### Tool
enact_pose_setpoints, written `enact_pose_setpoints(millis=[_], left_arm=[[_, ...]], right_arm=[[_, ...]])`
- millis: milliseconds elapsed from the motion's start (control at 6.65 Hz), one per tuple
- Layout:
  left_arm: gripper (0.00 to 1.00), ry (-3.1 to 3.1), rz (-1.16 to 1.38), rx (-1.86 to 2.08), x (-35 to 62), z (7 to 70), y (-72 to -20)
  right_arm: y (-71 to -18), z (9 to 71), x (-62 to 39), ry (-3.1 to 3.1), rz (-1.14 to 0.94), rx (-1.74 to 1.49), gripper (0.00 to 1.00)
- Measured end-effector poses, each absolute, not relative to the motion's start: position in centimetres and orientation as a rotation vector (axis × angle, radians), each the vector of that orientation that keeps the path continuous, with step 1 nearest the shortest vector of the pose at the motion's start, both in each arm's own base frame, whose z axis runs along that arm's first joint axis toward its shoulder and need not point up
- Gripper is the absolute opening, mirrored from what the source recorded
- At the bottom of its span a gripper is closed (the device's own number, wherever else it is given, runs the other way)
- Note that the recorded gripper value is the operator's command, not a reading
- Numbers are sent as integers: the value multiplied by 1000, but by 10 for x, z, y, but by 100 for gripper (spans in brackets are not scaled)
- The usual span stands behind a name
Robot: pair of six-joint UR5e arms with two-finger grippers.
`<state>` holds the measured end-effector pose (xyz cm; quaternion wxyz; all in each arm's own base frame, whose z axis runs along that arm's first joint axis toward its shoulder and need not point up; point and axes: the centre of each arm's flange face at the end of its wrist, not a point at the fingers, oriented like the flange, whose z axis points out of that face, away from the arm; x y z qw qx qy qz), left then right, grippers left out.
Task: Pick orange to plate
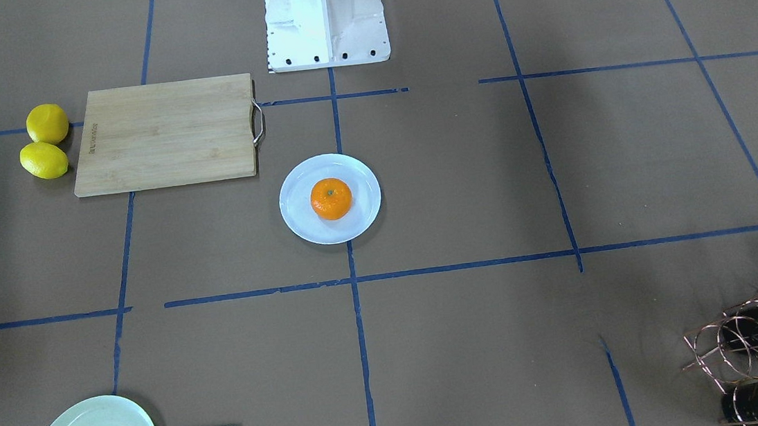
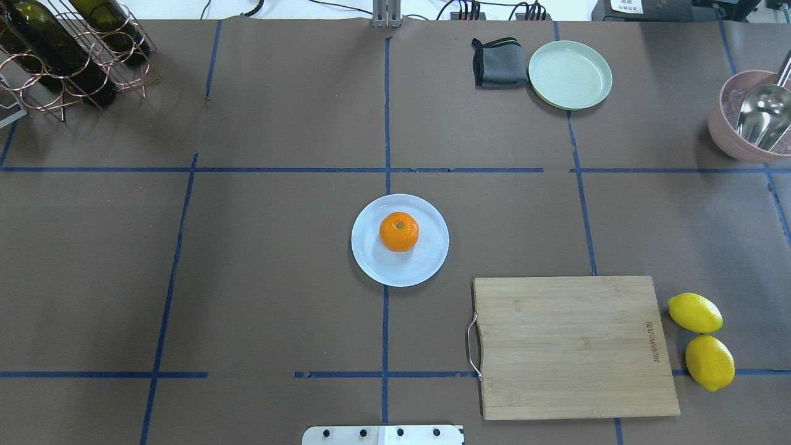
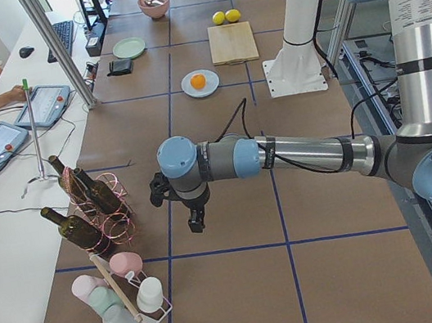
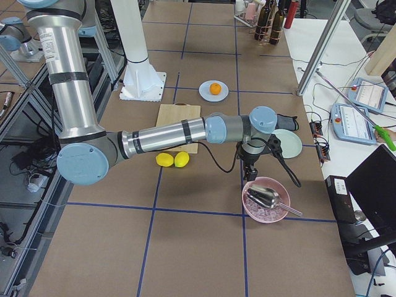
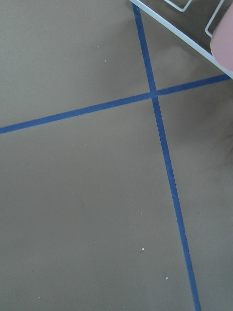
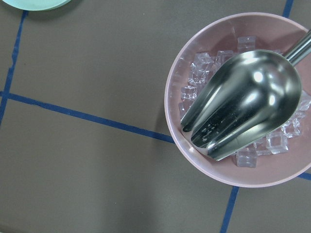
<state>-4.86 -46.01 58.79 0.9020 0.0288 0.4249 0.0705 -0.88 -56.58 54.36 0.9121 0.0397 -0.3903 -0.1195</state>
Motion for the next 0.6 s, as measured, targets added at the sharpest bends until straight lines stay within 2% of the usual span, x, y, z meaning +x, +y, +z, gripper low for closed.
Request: enact_pose_setpoints(millis=[602], left_arm=[[100,878,125,75,-78,603,-459]], right_arm=[[-566,542,-16,-810,-255,80,100]])
